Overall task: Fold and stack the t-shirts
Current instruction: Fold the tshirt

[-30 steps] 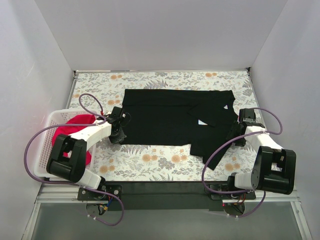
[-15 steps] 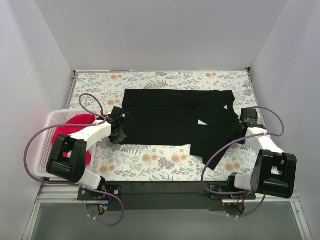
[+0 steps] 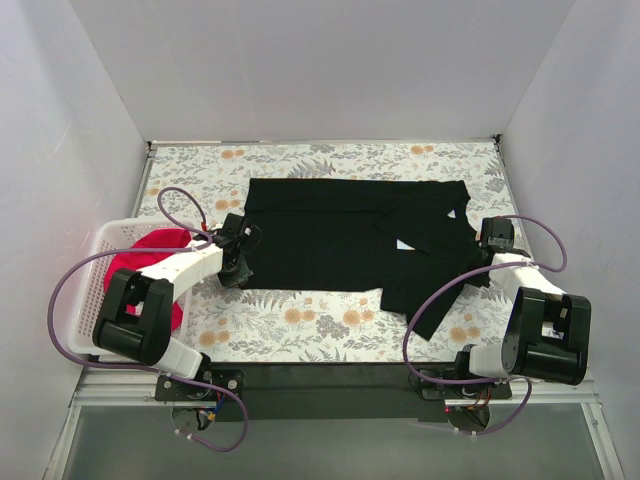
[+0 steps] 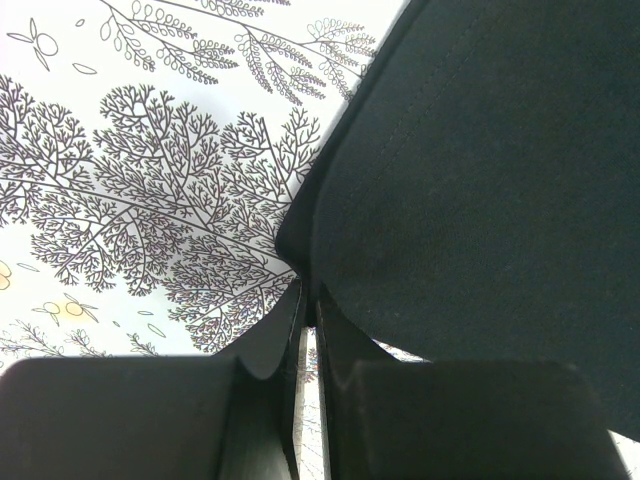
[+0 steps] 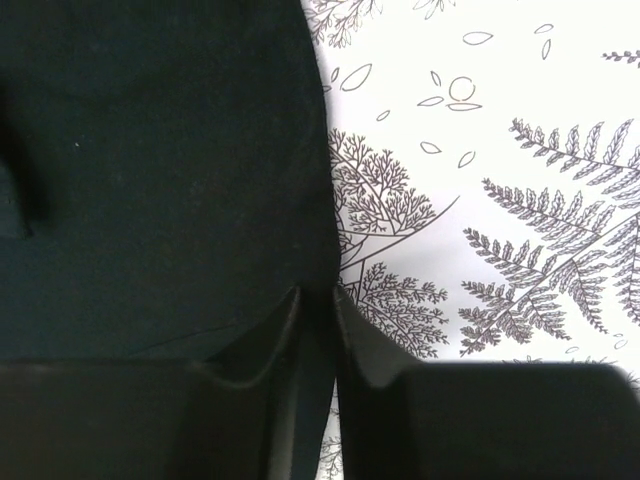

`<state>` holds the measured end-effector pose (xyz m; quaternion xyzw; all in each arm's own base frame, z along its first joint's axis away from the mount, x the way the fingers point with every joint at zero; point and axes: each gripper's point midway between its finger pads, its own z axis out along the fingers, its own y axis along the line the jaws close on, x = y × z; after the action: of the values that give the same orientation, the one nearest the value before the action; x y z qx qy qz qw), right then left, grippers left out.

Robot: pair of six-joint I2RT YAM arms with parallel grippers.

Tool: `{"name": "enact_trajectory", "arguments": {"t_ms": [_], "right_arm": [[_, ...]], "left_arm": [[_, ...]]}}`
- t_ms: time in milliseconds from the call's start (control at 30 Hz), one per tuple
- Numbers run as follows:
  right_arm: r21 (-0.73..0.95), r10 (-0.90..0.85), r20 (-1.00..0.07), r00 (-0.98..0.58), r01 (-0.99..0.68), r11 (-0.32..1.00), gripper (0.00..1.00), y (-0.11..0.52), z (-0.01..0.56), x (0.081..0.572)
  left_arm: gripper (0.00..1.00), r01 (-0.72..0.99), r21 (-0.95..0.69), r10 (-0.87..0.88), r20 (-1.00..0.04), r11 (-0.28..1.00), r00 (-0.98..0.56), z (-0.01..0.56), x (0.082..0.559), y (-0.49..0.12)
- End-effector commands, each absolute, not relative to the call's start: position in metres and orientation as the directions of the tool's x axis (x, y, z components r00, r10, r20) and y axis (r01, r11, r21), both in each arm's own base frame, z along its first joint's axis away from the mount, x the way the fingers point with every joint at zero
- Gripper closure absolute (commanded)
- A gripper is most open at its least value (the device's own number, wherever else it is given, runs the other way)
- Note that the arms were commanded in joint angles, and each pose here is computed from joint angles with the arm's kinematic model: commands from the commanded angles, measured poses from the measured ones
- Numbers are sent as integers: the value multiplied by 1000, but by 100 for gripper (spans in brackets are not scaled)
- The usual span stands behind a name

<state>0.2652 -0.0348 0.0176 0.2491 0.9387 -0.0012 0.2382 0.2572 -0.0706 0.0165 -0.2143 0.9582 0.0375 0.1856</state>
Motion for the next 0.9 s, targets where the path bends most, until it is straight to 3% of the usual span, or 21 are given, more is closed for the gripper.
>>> {"name": "enact_trajectory", "arguments": {"t_ms": [0,33,100,400,867], "right_arm": [[93,483,-419,-769,492,865,82,-39,3,252],[91,483,-414,-772,493,865,91,-39,2,250],[89,491,-414,-767,502,860,99,-39,4,247],[113,520,-555,-649,560,821,99,-58,66,271],[149,508,-566,-650,525,838,99,-64,97,347]], "left_arm": [[100,-433,-11,-402,-394,902,-827,24,255,-67],[100,-434,-10,-403,-394,901,-826,24,255,-67],[100,-439,-18,-409,-398,898,-821,26,254,-67],[100,-456,-128,-463,-443,881,-768,61,271,-70],[100,-482,-163,-500,-440,861,-746,76,361,-64]]}}
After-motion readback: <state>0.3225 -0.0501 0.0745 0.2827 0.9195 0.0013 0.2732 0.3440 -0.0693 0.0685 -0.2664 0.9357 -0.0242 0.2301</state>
